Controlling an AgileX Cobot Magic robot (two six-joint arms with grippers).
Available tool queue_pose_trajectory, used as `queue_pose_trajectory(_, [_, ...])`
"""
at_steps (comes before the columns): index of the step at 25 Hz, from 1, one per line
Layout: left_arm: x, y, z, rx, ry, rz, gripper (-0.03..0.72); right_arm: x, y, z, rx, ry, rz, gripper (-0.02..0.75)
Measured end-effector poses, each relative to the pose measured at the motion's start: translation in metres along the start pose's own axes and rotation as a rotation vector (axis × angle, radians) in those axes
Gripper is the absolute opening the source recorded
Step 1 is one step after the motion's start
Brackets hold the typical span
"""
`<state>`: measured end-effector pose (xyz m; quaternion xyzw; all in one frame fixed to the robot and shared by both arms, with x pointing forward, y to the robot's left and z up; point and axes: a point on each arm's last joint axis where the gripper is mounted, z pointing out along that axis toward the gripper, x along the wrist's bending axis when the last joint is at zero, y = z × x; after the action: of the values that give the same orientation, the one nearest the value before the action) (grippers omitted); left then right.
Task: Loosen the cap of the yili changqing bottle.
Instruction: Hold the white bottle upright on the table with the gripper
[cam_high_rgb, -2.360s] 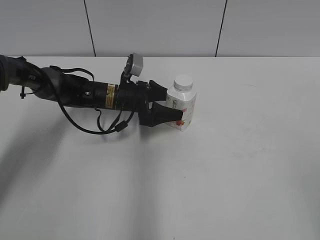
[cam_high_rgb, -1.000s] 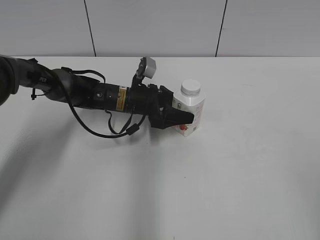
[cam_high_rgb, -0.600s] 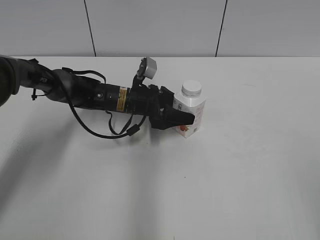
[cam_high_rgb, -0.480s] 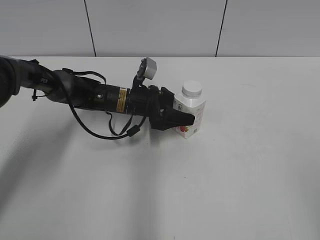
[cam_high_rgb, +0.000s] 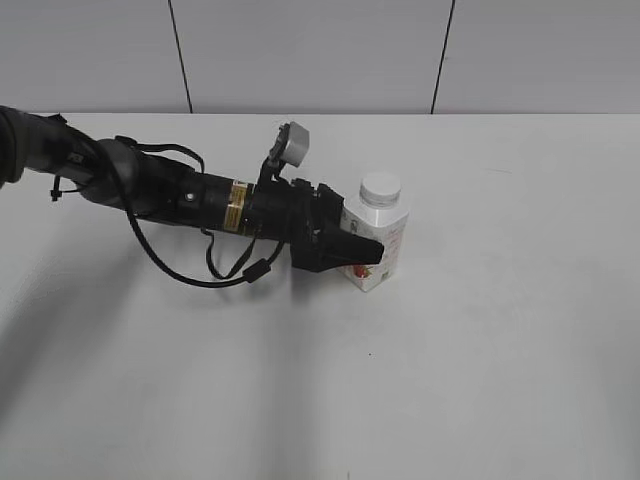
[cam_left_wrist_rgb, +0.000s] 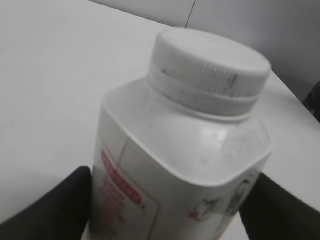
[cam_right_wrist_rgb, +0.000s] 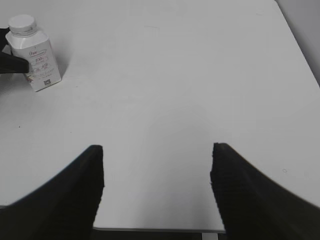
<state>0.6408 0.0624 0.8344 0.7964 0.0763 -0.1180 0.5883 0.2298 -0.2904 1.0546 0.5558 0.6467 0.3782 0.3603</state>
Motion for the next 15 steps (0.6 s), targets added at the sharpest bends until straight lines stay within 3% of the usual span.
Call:
queue_pose_trajectory(7, [-0.017,-0.007,-0.014,0.008,0.000,-0.057,0.529,0.000,0.000,0.000,0.000,0.000,0.000,0.534])
queue_pose_trajectory(15, [-0.032,-0.019,-0.017,-0.034,0.018,-0.028,0.527,0.000,0.000,0.000,0.000,0.000,0.000,0.534])
